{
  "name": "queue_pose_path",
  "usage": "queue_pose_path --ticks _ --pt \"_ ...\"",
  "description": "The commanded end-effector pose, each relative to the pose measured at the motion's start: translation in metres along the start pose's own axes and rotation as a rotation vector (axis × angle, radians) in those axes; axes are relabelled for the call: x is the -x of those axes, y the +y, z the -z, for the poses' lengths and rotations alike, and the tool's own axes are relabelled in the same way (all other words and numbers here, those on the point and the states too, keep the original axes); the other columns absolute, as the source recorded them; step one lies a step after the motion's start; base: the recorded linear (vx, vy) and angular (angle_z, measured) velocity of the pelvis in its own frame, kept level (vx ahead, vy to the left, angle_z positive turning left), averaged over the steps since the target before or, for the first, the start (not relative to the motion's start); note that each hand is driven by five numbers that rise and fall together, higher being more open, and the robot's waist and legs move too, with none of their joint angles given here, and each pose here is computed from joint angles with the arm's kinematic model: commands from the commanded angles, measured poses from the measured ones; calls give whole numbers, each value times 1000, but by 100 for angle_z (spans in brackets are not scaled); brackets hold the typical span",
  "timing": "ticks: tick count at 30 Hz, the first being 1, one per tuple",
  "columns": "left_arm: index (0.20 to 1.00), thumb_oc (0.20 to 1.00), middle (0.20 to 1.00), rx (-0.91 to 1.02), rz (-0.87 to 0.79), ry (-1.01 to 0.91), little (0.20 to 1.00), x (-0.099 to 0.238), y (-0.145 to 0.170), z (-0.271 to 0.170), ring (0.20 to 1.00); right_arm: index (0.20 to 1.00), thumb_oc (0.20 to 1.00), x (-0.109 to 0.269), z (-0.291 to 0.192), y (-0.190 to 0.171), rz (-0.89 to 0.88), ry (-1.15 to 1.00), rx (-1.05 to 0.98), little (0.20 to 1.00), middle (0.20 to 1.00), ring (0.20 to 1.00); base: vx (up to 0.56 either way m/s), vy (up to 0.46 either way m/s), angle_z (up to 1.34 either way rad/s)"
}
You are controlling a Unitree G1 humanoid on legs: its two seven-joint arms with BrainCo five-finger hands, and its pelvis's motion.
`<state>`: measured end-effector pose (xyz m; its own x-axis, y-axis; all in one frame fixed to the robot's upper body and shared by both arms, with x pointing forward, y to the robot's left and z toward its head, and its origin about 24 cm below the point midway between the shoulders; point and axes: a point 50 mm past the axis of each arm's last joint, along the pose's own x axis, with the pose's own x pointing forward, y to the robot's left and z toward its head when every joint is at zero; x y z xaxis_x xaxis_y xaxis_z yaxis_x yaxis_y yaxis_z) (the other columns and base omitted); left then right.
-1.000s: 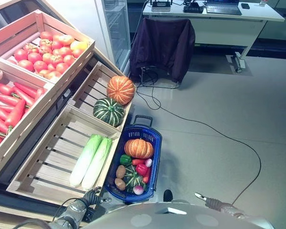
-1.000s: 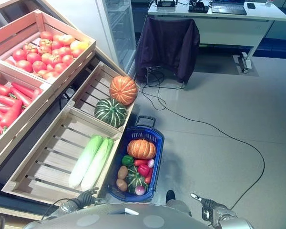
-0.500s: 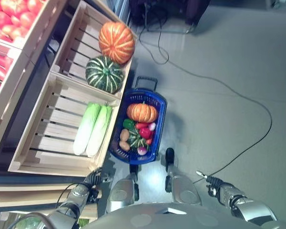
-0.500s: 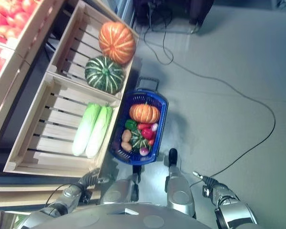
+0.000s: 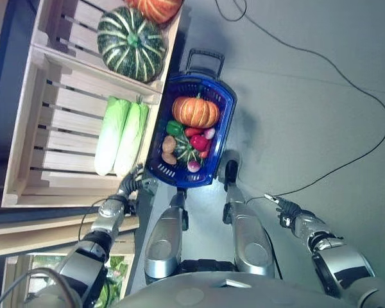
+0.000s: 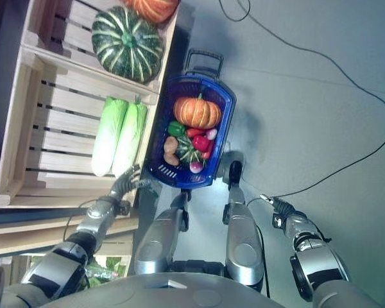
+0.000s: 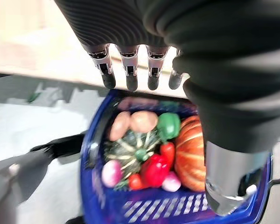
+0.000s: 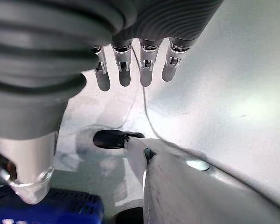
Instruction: Pick up fruits and vegetables into the basket
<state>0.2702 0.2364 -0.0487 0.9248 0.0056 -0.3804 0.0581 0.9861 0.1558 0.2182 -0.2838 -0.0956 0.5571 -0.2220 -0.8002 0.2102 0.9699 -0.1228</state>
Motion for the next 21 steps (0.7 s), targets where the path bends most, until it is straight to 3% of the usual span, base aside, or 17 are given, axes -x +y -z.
queue_pose_path --ticks 1,5,11,21 --pt "1000 1000 1000 30 -56 -107 1000 -1 19 -21 1000 1000 1000 3 2 -18 46 15 -7 1000 1000 1000 -80 -14 8" --pt "1000 1000 1000 54 -113 -272 1000 -7 21 -59 1000 1000 1000 2 -3 -17 48 -11 -24 1000 1000 1000 -52 -7 5" --pt "1000 1000 1000 38 -368 -485 1000 -7 36 -112 1000 1000 1000 1 -8 -11 40 -26 -30 1000 1000 1000 -25 -3 2" --pt "1000 1000 1000 -144 -774 -551 1000 0 70 -143 1000 1000 1000 0 -10 -3 22 -34 -30 1000 1000 1000 10 -18 6"
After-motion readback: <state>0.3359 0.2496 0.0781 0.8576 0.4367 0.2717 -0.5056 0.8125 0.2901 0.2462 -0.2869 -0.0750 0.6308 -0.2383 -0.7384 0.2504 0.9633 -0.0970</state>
